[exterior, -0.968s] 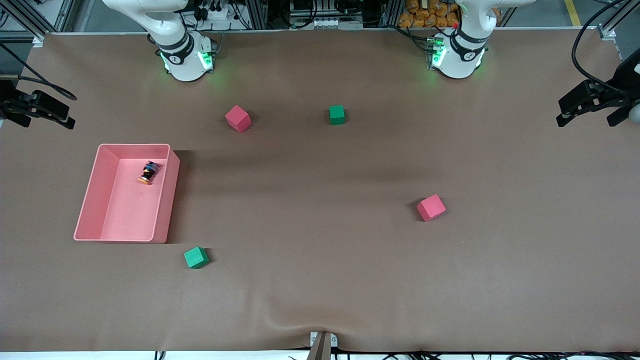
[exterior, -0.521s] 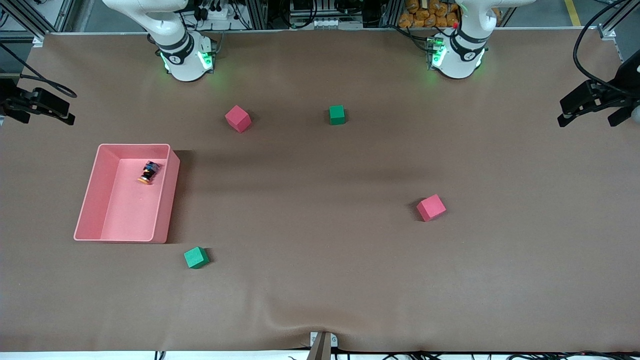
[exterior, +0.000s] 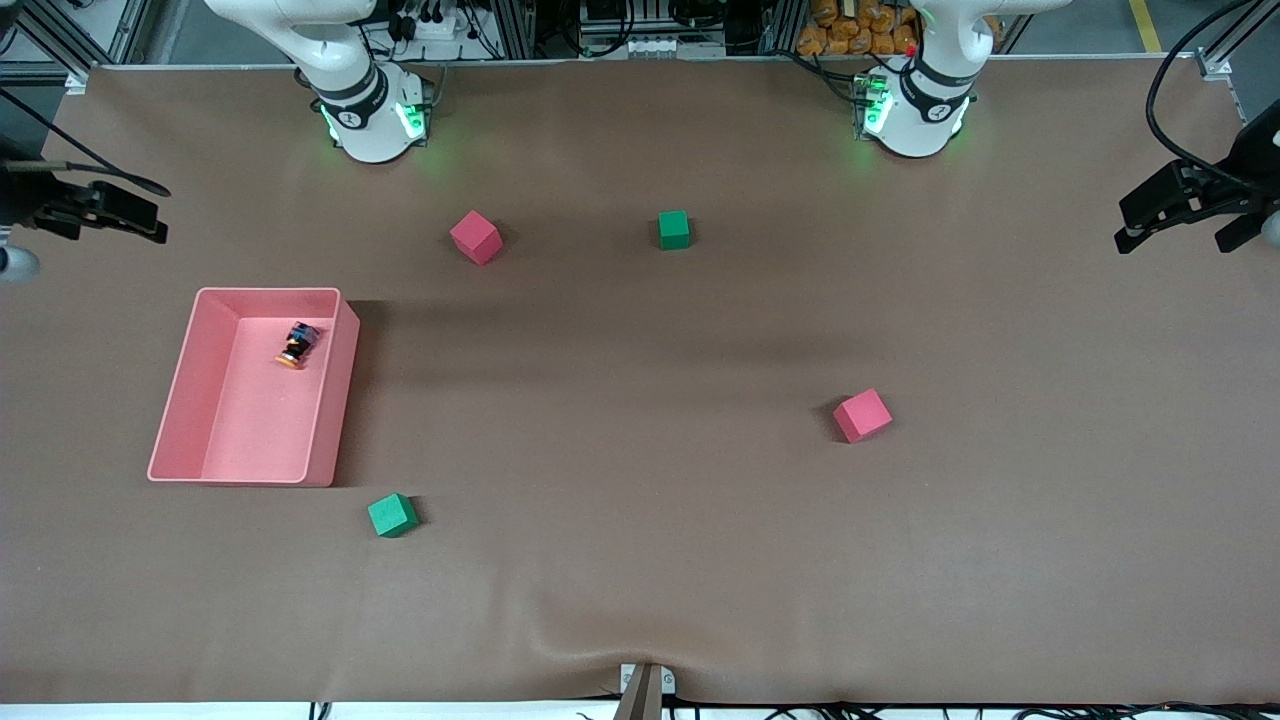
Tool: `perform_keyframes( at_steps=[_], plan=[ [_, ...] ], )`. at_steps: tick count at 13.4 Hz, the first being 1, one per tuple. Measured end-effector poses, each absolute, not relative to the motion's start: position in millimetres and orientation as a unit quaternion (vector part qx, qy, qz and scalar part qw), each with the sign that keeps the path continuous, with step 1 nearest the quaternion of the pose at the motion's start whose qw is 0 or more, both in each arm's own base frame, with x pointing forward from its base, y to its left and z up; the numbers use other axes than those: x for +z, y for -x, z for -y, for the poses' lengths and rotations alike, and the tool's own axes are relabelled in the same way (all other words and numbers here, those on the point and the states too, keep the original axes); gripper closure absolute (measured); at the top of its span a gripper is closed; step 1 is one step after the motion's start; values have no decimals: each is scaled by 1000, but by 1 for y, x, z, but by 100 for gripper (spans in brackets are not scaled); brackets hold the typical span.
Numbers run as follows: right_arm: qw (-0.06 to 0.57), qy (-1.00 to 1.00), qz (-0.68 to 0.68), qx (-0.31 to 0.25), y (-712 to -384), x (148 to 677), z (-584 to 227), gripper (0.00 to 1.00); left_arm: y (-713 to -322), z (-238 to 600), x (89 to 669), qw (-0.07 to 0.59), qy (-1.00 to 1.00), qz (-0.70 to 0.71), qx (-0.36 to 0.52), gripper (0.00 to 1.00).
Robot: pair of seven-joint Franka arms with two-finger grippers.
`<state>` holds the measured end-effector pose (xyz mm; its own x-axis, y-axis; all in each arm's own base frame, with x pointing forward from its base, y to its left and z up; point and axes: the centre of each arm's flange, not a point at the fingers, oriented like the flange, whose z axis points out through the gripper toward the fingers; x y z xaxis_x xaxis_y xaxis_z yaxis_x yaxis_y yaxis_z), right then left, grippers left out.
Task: Place and upright button with both arms
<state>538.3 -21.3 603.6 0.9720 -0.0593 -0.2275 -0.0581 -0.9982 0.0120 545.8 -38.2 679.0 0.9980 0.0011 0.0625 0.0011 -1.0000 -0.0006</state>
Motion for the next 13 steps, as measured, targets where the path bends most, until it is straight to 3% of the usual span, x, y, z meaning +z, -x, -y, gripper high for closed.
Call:
perform_keyframes(
  at_steps=[5, 9, 13],
  plan=[
    [1, -990, 61, -124, -560, 497, 59, 0, -546, 38, 679, 0, 1000, 1, -31, 0],
    [0, -992, 74, -105, -553, 418, 74, 0, -546, 38, 678, 0, 1000, 1, -30, 0],
    [0, -993, 72, -96, -540, 371, 71, 0, -545, 38, 678, 1, 1000, 1, -28, 0]
  ],
)
